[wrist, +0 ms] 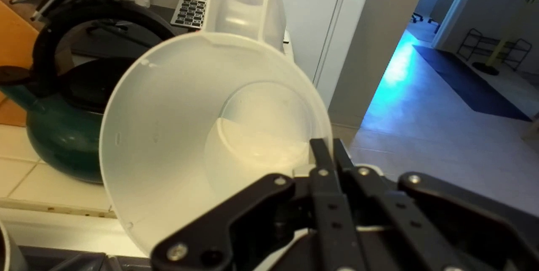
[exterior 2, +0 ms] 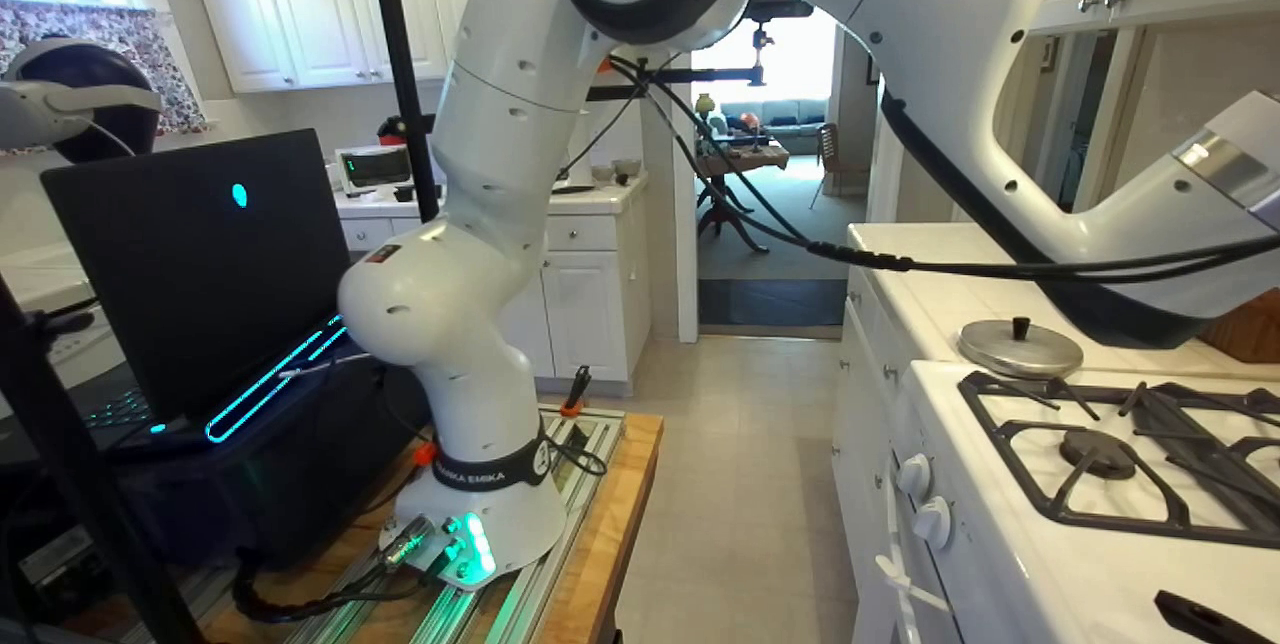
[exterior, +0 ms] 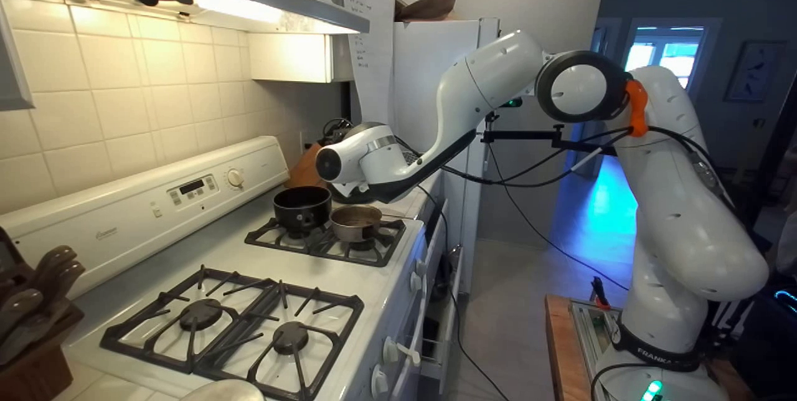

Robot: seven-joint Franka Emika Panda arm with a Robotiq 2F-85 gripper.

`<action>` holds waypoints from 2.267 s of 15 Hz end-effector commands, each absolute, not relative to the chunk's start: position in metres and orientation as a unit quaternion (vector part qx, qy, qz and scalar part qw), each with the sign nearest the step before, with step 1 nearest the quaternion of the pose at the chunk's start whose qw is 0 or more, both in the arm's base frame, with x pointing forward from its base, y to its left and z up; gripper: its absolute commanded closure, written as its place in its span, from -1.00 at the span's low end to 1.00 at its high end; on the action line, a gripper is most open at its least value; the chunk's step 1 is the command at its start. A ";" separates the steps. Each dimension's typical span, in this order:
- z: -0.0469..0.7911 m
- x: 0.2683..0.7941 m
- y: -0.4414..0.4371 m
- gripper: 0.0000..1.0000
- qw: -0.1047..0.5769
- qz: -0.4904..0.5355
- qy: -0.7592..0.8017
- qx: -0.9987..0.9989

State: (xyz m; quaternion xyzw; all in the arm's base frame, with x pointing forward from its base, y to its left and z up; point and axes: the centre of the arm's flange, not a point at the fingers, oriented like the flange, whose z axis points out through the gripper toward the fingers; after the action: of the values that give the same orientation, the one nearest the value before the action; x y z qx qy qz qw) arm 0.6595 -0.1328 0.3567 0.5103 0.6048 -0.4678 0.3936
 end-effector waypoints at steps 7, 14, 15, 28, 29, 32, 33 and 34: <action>0.370 0.644 -0.166 0.98 0.362 -0.384 0.549 0.648; 0.386 0.646 -0.182 0.98 0.368 -0.328 0.512 0.704; 0.386 0.647 -0.184 0.98 0.367 -0.318 0.507 0.712; 0.406 0.649 -0.213 0.98 0.333 -0.215 0.429 0.812; 0.408 0.648 -0.216 0.98 0.331 -0.209 0.423 0.817; 0.415 0.648 -0.224 0.98 0.316 -0.188 0.400 0.840; 0.417 0.648 -0.227 0.98 0.309 -0.180 0.393 0.847; 0.420 0.648 -0.229 0.98 0.302 -0.174 0.386 0.854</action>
State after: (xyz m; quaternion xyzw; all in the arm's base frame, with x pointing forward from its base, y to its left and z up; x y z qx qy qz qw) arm 0.6476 -0.2209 0.4015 0.8320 0.4102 -0.2056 0.3118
